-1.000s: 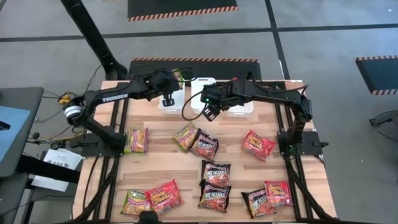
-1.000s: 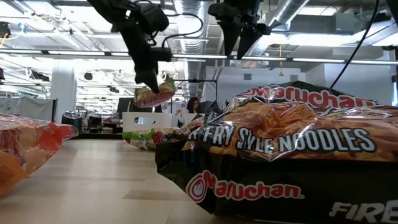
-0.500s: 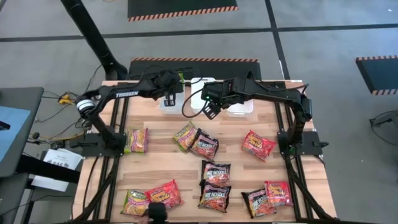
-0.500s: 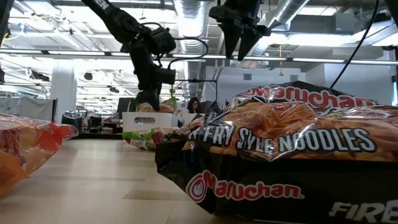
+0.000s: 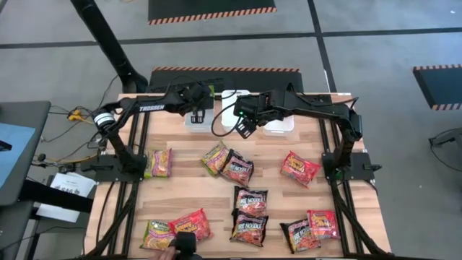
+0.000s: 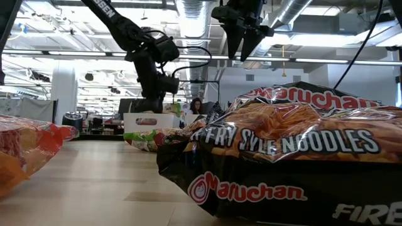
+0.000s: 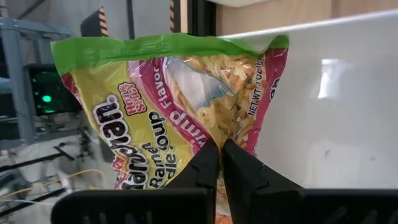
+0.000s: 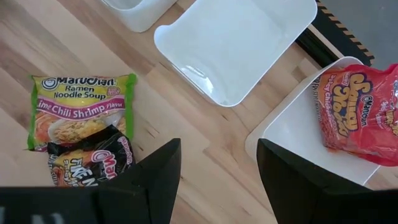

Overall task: Sort Maruchan noodles
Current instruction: Put the green noodle pack into the left white bin, then put the black noodle pack into the middle white bin

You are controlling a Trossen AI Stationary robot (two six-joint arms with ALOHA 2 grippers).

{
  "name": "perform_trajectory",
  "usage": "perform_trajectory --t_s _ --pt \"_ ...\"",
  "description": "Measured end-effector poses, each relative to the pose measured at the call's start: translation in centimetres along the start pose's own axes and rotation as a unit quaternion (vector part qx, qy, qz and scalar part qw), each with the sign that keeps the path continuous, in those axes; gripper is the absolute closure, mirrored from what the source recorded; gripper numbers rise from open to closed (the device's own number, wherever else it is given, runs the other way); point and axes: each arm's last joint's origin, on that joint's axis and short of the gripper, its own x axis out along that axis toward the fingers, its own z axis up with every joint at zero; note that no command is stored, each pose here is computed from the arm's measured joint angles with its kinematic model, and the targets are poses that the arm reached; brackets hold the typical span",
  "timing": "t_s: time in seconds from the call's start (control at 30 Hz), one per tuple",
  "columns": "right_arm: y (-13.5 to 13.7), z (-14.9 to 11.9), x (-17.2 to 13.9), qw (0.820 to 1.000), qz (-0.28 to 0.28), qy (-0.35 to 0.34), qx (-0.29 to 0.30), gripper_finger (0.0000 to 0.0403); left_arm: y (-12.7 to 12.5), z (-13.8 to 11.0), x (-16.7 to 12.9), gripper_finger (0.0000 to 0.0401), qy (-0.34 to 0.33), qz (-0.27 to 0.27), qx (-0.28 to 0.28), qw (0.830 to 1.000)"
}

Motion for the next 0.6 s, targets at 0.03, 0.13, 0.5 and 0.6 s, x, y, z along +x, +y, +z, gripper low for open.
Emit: perform_trajectory --t_s 0.03,0.13,0.5,0.6 --pt "0.0 0.0 0.0 1.000 0.000 0.000 0.000 0.0168 0.0 -0.1 0.0 0.0397 0.000 -0.002 -0.010 1.000" --pt "0.0 0.0 0.0 1.000 0.000 0.000 0.000 0.0168 0.0 -0.4 0.2 0.0379 -0.002 -0.023 -0.031 0.999" --pt "0.0 -0.1 0.0 1.000 -0.002 0.004 -0.002 0.0168 0.6 -0.6 0.0 0.0285 0.011 -0.038 -0.084 0.996" --pt "0.0 -0.1 0.0 1.000 -0.002 0.004 -0.002 0.0168 1.6 0.0 -0.7 0.0276 0.008 -0.046 -0.106 0.993"
